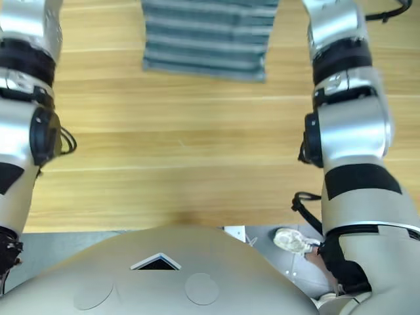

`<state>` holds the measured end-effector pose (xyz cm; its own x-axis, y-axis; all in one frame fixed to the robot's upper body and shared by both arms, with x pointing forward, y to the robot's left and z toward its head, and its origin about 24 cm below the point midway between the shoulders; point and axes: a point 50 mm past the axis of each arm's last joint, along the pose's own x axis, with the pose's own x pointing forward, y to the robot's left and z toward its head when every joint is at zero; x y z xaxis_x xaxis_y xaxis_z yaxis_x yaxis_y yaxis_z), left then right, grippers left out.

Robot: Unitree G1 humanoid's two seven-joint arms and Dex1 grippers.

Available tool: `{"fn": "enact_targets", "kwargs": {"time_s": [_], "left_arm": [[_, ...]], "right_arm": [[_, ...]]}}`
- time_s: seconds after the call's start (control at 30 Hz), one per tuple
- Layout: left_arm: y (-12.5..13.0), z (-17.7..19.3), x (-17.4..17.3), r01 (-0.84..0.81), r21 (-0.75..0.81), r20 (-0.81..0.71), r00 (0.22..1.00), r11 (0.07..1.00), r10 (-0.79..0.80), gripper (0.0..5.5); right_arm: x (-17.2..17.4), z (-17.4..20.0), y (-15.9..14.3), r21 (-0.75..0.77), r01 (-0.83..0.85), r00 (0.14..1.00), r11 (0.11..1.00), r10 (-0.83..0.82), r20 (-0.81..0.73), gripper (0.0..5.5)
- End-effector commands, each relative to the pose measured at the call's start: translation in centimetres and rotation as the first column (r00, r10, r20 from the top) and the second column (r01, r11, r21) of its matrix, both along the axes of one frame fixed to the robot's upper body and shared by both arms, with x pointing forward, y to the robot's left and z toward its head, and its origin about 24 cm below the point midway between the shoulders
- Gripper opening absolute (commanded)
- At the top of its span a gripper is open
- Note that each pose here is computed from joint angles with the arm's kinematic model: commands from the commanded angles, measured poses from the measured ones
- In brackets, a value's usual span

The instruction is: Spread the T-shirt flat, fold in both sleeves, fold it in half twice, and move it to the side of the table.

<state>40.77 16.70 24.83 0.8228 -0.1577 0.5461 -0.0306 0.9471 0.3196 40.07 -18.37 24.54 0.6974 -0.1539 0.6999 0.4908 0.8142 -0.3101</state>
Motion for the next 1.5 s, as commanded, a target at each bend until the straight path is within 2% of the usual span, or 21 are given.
{"fn": "enact_targets", "kwargs": {"time_s": [0.03,0.07,0.13,0.2,0.23,0.3,0.37,0.4,0.43,0.53,0.63,0.77,0.87,0.97,1.0,1.1,1.27,1.43,1.5], "left_arm": [[3.2,-1.5,-1.7,-0.022,0.086,0.094,0.995,0.996,0.014,0.00],[4.0,-4.6,-2.3,-0.009,0.115,0.028,1.000,0.993,0.006,0.00],[5.1,-12.9,-5.1,0.090,0.219,-0.198,0.979,0.972,-0.046,0.00],[4.6,-21.4,-10.0,0.314,0.278,-0.482,0.863,0.908,-0.151,0.00],[4.4,-25.2,-13.0,0.440,0.268,-0.622,0.758,0.857,-0.194,0.00],[4.5,-29.3,-17.7,0.605,0.245,-0.781,0.586,0.757,-0.216,0.00],[5.0,-31.1,-21.3,0.726,0.195,-0.864,0.446,0.659,-0.235,0.00],[5.2,-31.3,-22.6,0.769,0.163,-0.878,0.399,0.618,-0.265,0.00],[5.5,-31.1,-23.5,0.796,0.146,-0.882,0.373,0.587,-0.288,0.00],[6.4,-30.3,-24.3,0.800,0.150,-0.875,0.381,0.581,-0.299,0.00],[7.0,-29.6,-24.1,0.767,0.165,-0.859,0.420,0.620,-0.291,0.00],[8.5,-28.9,-25.2,0.722,0.186,-0.856,0.452,0.666,-0.250,0.00],[9.2,-28.9,-26.7,0.704,0.175,-0.866,0.443,0.689,-0.233,0.47],[8.4,-28.9,-27.6,0.707,0.150,-0.859,0.440,0.691,-0.264,1.23],[7.8,-28.8,-27.9,0.715,0.133,-0.850,0.438,0.687,-0.291,1.44],[6.1,-28.5,-29.5,0.730,0.073,-0.833,0.419,0.679,-0.360,1.88],[5.7,-27.5,-30.4,0.698,0.042,-0.813,0.440,0.715,-0.382,2.69],[6.2,-25.9,-28.9,0.619,0.098,-0.755,0.556,0.779,-0.347,3.41],[6.0,-25.3,-27.7,0.564,0.116,-0.706,0.625,0.818,-0.331,3.44]], "right_arm": [[-2.2,-0.3,-2.4,-0.081,0.024,0.980,0.996,-0.007,0.199,0.01],[-2.8,-2.1,-3.1,-0.112,0.000,0.987,0.994,0.018,0.161,0.01],[-4.4,-7.2,-4.5,-0.160,-0.086,0.996,0.983,0.087,0.001,0.01],[-6.7,-13.5,-4.6,-0.215,-0.260,0.943,0.941,0.200,-0.267,0.01],[-8.4,-16.6,-4.3,-0.241,-0.386,0.873,0.890,0.268,-0.408,0.01],[-11.8,-21.0,-3.7,-0.252,-0.600,0.698,0.760,0.342,-0.629,0.01],[-15.6,-24.6,-4.0,-0.192,-0.763,0.476,0.617,0.335,-0.813,0.01],[-17.1,-25.7,-4.5,-0.146,-0.804,0.387,0.576,0.321,-0.865,0.01],[-18.1,-26.1,-5.2,-0.114,-0.819,0.334,0.563,0.305,-0.892,0.01],[-19.2,-26.1,-6.8,-0.081,-0.813,0.287,0.576,0.277,-0.917,0.01],[-19.9,-26.3,-7.6,-0.065,-0.806,0.257,0.588,0.248,-0.934,0.01],[-20.8,-25.3,-9.1,-0.065,-0.770,0.278,0.635,0.240,-0.930,0.01],[-22.3,-24.5,-10.1,-0.054,-0.759,0.282,0.649,0.253,-0.926,0.00],[-23.3,-24.3,-9.5,-0.039,-0.780,0.264,0.625,0.273,-0.925,0.00],[-23.3,-24.2,-9.0,-0.035,-0.786,0.267,0.618,0.288,-0.920,0.30],[-23.9,-24.0,-8.2,-0.025,-0.803,0.259,0.595,0.311,-0.914,0.73],[-24.9,-23.8,-8.0,-0.014,-0.821,0.224,0.571,0.299,-0.928,1.53],[-25.1,-23.6,-9.1,-0.039,-0.790,0.234,0.612,0.242,-0.942,2.30],[-24.9,-23.2,-9.6,-0.053,-0.773,0.255,0.632,0.233,-0.938,2.34]]}}
